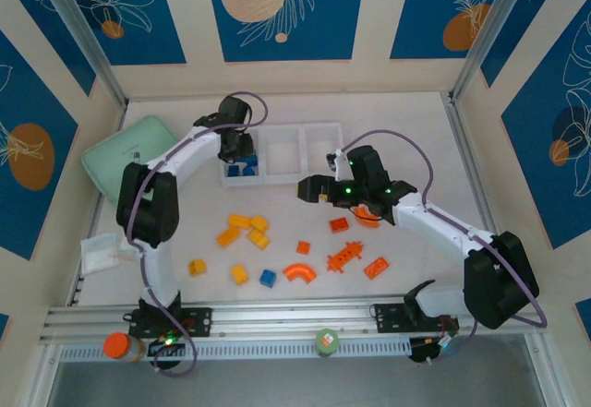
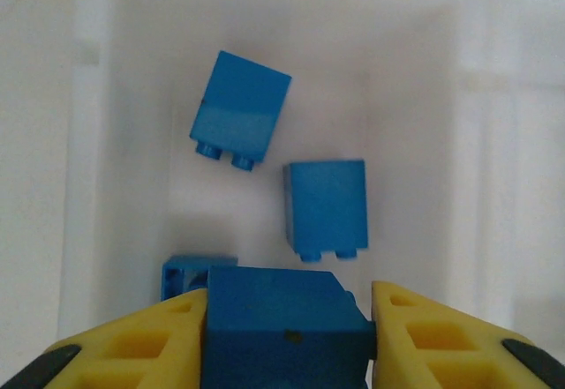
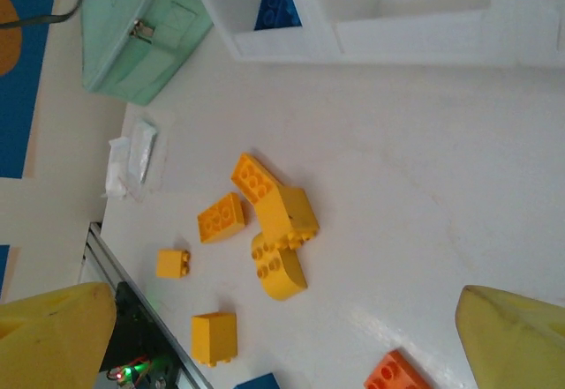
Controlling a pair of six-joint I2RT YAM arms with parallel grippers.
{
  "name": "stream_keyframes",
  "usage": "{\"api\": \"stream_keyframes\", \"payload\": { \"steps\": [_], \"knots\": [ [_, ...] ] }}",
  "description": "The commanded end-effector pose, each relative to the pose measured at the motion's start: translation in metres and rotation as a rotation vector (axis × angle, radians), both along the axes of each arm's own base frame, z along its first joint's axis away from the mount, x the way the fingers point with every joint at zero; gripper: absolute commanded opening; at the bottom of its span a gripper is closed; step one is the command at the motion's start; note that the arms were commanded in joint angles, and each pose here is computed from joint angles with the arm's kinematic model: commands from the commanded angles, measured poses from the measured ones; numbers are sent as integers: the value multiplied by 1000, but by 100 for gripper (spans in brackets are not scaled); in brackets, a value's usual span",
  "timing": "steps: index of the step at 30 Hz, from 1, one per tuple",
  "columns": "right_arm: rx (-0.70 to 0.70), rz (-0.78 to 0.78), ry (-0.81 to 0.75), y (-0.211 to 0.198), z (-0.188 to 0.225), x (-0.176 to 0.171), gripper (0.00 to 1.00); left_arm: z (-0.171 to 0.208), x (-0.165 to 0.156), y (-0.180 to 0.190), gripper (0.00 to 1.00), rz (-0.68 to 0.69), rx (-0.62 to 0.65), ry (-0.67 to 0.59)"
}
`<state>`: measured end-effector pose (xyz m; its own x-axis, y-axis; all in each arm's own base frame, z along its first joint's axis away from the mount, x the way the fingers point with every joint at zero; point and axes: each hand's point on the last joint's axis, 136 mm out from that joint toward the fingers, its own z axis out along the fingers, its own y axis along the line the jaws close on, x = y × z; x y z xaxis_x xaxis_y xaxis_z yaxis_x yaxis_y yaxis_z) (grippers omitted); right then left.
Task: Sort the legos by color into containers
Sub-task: Place the lego in the container.
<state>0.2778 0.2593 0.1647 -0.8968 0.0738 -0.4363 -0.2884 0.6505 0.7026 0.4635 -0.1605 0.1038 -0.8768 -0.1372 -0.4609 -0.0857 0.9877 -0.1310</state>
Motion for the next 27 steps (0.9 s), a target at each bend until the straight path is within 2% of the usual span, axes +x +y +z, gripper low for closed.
{"api": "stream_keyframes", "payload": {
  "steps": [1,3,9,14,20,27],
  "knots": [
    [18,18,-32,8,12,5,99,8,13,1,46,-14,21,-25],
    [1,11,-22,6,9,6,99,5,15,2,52,-11,36,-15],
    [-10,30,-27,6,14,4,99,13,18,5,55,-16,57,-23],
    [-36,34,-23,2,17,1,99,36,9,5,56,-21,34,-41],
    [-67,40,7,-5,12,-10,99,65,-24,-6,59,-84,-50,-61],
    [-92,50,59,-15,-2,-33,99,68,-91,-25,64,-173,-82,-31]
  ]
}}
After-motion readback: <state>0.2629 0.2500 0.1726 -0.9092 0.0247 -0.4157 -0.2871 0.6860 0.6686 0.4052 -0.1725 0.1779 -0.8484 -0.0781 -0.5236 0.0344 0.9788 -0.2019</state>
